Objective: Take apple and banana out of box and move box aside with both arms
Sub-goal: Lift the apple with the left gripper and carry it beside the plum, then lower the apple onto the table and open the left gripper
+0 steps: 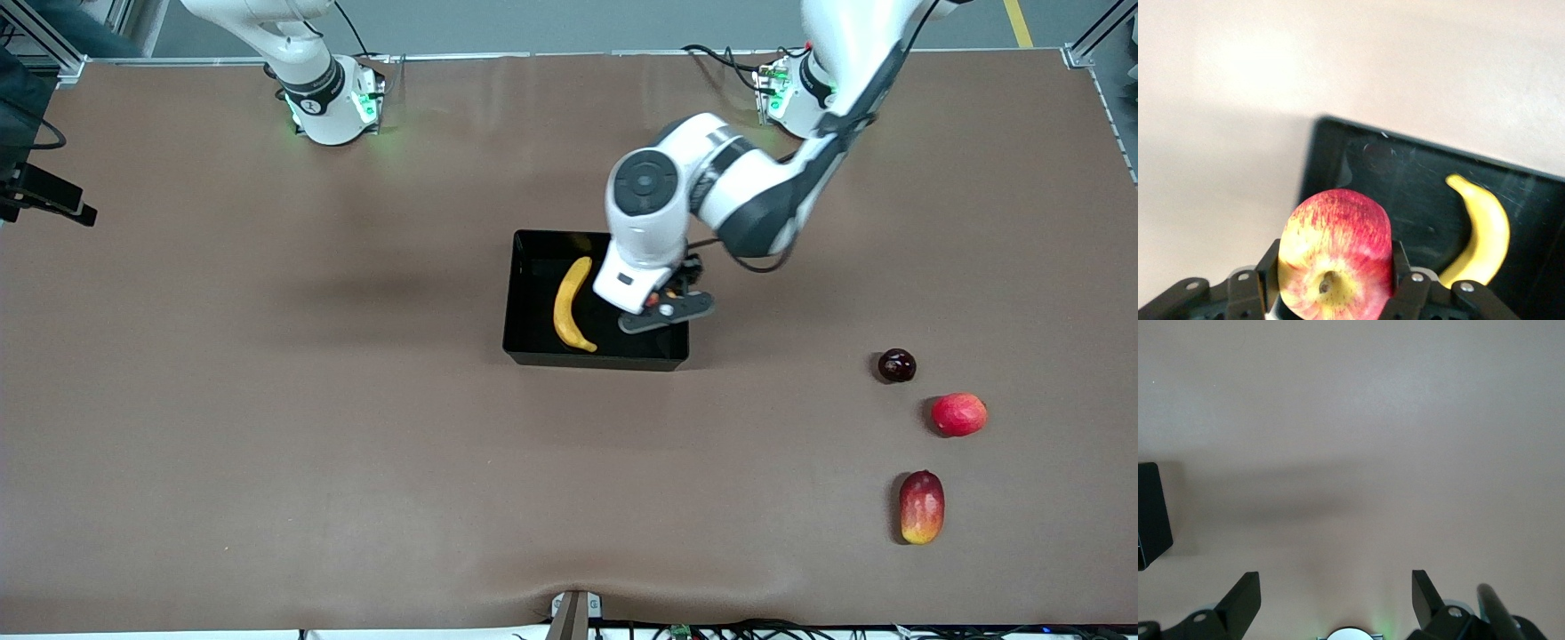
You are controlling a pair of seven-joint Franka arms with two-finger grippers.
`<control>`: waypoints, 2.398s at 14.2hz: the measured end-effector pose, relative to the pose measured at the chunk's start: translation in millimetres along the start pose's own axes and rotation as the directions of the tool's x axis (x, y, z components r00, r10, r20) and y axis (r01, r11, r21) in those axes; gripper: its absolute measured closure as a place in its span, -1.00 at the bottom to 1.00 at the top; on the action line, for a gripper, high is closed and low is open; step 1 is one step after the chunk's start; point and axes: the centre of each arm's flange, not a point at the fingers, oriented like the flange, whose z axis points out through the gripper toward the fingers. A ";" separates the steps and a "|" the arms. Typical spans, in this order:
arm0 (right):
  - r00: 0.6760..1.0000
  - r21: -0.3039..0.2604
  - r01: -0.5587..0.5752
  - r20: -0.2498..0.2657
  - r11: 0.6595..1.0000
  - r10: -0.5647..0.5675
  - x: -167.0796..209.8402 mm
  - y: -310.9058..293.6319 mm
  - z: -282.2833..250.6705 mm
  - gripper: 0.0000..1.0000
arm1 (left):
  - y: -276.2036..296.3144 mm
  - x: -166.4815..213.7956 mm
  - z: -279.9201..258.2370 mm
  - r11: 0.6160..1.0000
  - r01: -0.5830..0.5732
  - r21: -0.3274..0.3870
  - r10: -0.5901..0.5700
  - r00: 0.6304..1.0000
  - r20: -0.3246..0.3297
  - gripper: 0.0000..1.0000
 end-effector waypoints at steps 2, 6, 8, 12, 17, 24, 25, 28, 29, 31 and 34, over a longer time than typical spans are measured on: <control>1.000 0.000 -0.001 0.000 1.000 0.001 0.0 0.1 0.0 -1.00 | -36.1 34.3 -8.5 0.999 -0.039 0.000 0.039 0.999 0.004 -0.30; 1.000 0.000 -0.003 0.000 1.000 0.003 0.0 0.3 -0.2 -1.00 | -103.6 90.0 6.1 0.990 -0.138 -0.003 0.138 0.990 0.035 -0.30; 1.000 0.000 -0.003 0.000 1.000 0.003 0.0 0.3 -0.2 -1.00 | -129.6 112.4 33.1 0.979 -0.201 -0.012 0.202 0.977 0.073 -0.30; 1.000 0.000 -0.003 -0.001 1.000 0.003 0.0 0.2 -0.2 -1.00 | -187.2 158.3 91.7 0.958 -0.283 -0.043 0.286 0.953 0.095 -0.30; 1.000 0.000 -0.004 -0.001 1.000 0.004 0.0 0.3 -0.2 -1.00 | -215.4 167.6 164.1 0.944 -0.331 0.010 0.330 0.942 0.069 -0.30; 1.000 0.000 -0.006 -0.001 1.000 0.006 0.0 0.4 -0.2 -1.00 | -242.8 171.6 201.2 0.945 -0.326 0.014 0.325 0.944 0.052 -0.30; 1.000 0.000 -0.006 -0.001 1.000 0.006 0.0 0.4 -0.2 -1.00 | -244.5 172.4 203.9 0.946 -0.323 0.009 0.322 0.945 0.050 -0.30; 1.000 0.000 -0.007 -0.001 1.000 0.007 0.0 0.4 -0.2 -1.00 | -248.9 174.0 210.0 0.949 -0.314 -0.001 0.314 0.948 0.047 -0.30; 1.000 0.000 -0.008 -0.001 1.000 0.008 0.0 0.5 -0.2 -1.00 | -250.5 174.8 210.2 0.951 -0.310 -0.002 0.310 0.950 0.045 -0.30; 1.000 0.000 -0.008 -0.001 1.000 0.008 0.0 0.5 -0.2 -1.00 | -252.0 176.6 208.1 0.953 -0.304 -0.004 0.304 0.952 0.038 -0.57; 1.000 0.000 -0.009 0.000 1.000 0.009 0.0 0.6 -0.2 -1.00 | -239.7 178.0 177.2 0.950 -0.312 -0.008 0.312 0.950 -0.005 -1.00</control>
